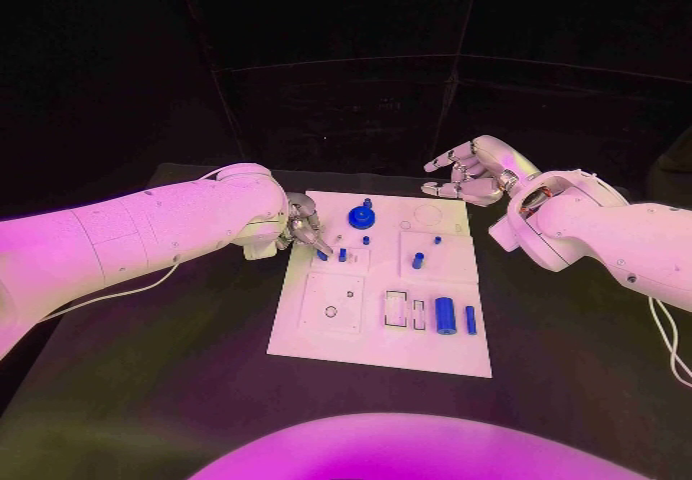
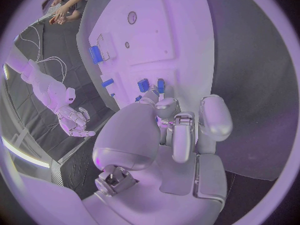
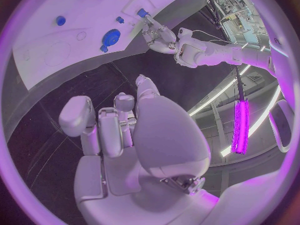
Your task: Assemble the parts on the task board
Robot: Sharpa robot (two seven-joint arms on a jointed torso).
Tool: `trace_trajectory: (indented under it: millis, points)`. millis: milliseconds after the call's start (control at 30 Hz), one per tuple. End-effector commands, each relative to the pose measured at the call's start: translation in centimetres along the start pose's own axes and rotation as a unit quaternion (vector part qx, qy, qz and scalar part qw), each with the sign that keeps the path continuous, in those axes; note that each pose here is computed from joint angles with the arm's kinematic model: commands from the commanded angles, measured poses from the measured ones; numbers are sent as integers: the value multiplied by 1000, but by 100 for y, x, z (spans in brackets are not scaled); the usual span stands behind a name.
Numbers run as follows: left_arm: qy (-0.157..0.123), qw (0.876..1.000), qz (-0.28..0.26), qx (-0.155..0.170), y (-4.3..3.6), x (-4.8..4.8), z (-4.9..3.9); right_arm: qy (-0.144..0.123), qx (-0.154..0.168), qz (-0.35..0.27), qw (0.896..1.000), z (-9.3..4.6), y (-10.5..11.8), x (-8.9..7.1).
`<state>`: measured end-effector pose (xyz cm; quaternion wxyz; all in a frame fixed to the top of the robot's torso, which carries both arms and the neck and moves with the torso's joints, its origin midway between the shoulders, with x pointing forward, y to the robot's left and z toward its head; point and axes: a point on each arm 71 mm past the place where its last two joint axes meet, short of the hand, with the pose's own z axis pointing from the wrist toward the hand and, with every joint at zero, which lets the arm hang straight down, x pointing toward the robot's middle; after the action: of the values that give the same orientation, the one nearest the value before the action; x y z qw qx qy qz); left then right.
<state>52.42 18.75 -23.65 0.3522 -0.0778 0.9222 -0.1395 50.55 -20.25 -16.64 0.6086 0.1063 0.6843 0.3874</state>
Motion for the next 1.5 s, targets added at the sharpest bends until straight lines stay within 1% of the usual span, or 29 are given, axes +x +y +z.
trace_trajectory:
  millis: [33, 233, 633, 867, 1267, 1500]
  points:
    - [5, 1000, 6, -5, -14, 12, 15, 1, -4, 1, 1000, 4, 14, -7]
    - [9, 1000, 10, -6, -42, 7, 36, 1, -4, 1, 1000, 6, 14, -5]
    - [10, 1000, 12, -10, -57, -22, 68, 2, -5, 2, 1000, 15, 23, 5]
    - [3, 1000, 15, -15, -39, -48, 77, 3, -5, 2, 1000, 22, 28, 12]
    - [1, 1000, 15, -14, -15, -50, 62, 3, -5, 2, 1000, 24, 27, 12]
    - [-14, 1000, -4, -7, 10, -68, 39, 3, -5, 2, 1000, 24, 26, 12]
